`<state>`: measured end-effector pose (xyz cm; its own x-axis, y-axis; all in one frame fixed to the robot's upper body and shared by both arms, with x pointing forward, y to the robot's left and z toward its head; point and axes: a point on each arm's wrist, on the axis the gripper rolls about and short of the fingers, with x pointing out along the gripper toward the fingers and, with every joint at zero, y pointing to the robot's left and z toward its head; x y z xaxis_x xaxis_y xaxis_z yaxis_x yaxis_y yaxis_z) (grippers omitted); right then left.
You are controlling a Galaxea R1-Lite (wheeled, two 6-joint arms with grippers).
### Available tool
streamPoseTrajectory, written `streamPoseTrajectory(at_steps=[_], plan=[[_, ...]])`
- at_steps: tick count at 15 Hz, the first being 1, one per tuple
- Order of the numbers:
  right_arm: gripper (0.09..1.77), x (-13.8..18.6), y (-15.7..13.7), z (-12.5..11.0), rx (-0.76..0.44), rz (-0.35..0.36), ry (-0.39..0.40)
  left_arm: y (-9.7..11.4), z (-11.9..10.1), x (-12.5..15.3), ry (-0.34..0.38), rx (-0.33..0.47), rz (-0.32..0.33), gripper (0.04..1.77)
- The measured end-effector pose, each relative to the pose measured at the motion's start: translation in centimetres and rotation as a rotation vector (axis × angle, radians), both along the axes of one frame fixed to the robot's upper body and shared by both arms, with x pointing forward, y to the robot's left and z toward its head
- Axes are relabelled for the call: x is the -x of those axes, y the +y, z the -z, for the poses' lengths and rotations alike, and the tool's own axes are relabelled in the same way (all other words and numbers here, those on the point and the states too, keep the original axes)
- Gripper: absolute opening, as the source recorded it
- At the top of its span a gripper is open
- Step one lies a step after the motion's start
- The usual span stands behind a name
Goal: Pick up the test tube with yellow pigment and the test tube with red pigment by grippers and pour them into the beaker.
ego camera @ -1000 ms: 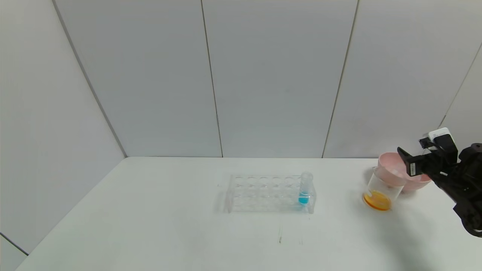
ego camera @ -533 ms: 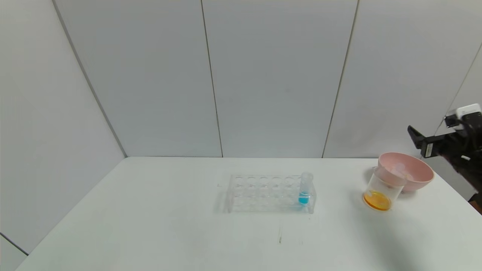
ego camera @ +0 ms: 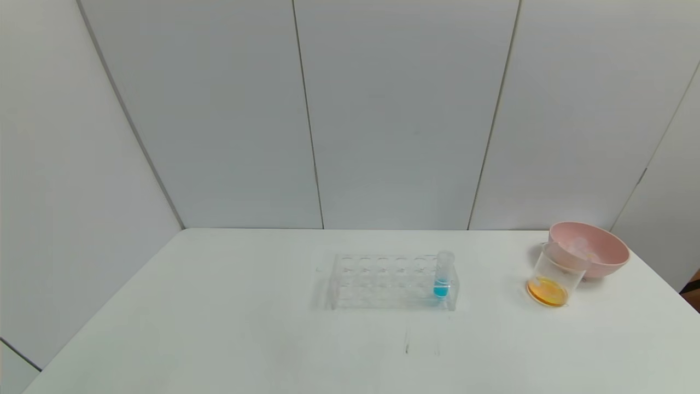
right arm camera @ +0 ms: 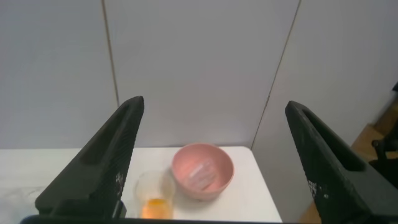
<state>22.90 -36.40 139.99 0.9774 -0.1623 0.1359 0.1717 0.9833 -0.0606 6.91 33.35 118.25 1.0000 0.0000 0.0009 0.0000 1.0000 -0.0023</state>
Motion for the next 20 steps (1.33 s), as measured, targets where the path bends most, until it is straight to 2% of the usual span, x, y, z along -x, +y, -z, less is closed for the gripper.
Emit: streamPoseTrajectory(at_steps=[3,5,7,11,13,16,20], plan=[[1.65,10.5,2.3,-0.2,-0.093,-0.046,-0.028,0.0,0.0,0.0,0.000,0.000,0.000,1.76],[1.66,15.9,2.9,2.0,-0.134,-0.062,-0.038,0.0,0.0,0.0,0.000,0.000,0.000,1.76],[1.67,19.0,2.8,5.6,-0.156,-0.077,-0.035,0.0,0.0,0.0,0.000,0.000,0.000,1.76],[1.69,18.3,2.6,15.1,-0.174,-0.081,0.138,0.0,0.0,0.0,0.000,0.000,0.000,1.76],[1.69,17.4,2.6,18.8,-0.176,-0.077,0.214,0.0,0.0,0.0,0.000,0.000,0.000,1.76],[1.70,17.0,2.6,20.9,-0.157,-0.097,0.243,0.0,0.0,0.0,0.000,0.000,0.000,1.76],[1.70,16.9,2.7,21.3,-0.136,-0.106,0.251,0.0,0.0,0.0,0.000,0.000,0.000,1.76]])
